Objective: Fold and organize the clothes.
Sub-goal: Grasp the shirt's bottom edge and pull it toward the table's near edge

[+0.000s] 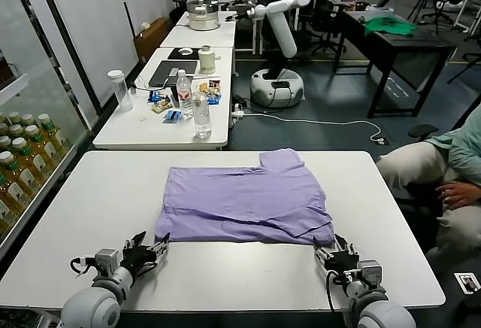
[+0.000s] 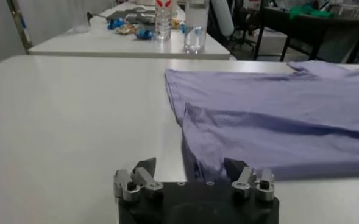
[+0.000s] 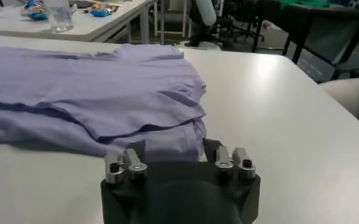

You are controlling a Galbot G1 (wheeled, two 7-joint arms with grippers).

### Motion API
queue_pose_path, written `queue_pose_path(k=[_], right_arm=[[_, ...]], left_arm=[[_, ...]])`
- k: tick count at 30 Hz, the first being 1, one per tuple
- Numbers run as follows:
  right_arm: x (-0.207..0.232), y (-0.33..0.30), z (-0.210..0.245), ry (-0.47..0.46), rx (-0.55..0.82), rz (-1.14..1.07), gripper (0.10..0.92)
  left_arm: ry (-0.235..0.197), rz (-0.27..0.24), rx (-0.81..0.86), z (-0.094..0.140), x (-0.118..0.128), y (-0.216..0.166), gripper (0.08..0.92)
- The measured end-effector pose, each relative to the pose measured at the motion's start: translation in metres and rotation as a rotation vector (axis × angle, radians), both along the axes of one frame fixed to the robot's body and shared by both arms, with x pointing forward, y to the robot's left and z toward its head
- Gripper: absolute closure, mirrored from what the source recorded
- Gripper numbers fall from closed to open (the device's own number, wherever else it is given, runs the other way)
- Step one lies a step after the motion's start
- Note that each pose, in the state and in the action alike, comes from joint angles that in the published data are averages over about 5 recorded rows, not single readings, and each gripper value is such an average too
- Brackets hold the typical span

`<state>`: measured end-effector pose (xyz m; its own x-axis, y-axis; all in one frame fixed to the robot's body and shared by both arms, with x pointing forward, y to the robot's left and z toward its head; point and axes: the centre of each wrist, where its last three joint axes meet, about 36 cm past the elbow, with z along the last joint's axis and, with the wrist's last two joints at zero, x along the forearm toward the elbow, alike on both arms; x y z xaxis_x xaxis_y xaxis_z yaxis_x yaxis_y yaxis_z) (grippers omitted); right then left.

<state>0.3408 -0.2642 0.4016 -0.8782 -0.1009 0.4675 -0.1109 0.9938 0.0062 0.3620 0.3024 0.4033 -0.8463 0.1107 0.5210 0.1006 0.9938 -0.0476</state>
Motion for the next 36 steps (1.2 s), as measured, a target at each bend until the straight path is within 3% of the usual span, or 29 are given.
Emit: queue_pose_path(k=[10,19,29,32,36], right_arm=[[-0.002,-0.005,0.003,0.010,0.004,0.002,0.883],[-0.036,-0.007,0.027,0.000,-0.017,0.028,0.907],[-0.086,0.004,0.041,0.037,-0.039,0.069,0.894],[-0.092,0.006,0.048,0.029,-0.042,0.074,0.833],[-0.094,0.006,0.064,-0.003,-0.043,0.084,0.721]], left_arm=[[0.013,-0.001,-0.007,-0.006,-0.001,-0.006,0.685],[0.016,-0.013,0.020,0.003,-0.021,-0.002,0.900],[0.036,-0.002,0.104,0.013,-0.077,0.019,0.904],[0.041,0.000,0.126,0.016,-0.090,0.021,0.882],[0.022,0.011,0.146,0.024,-0.096,0.024,0.785]])
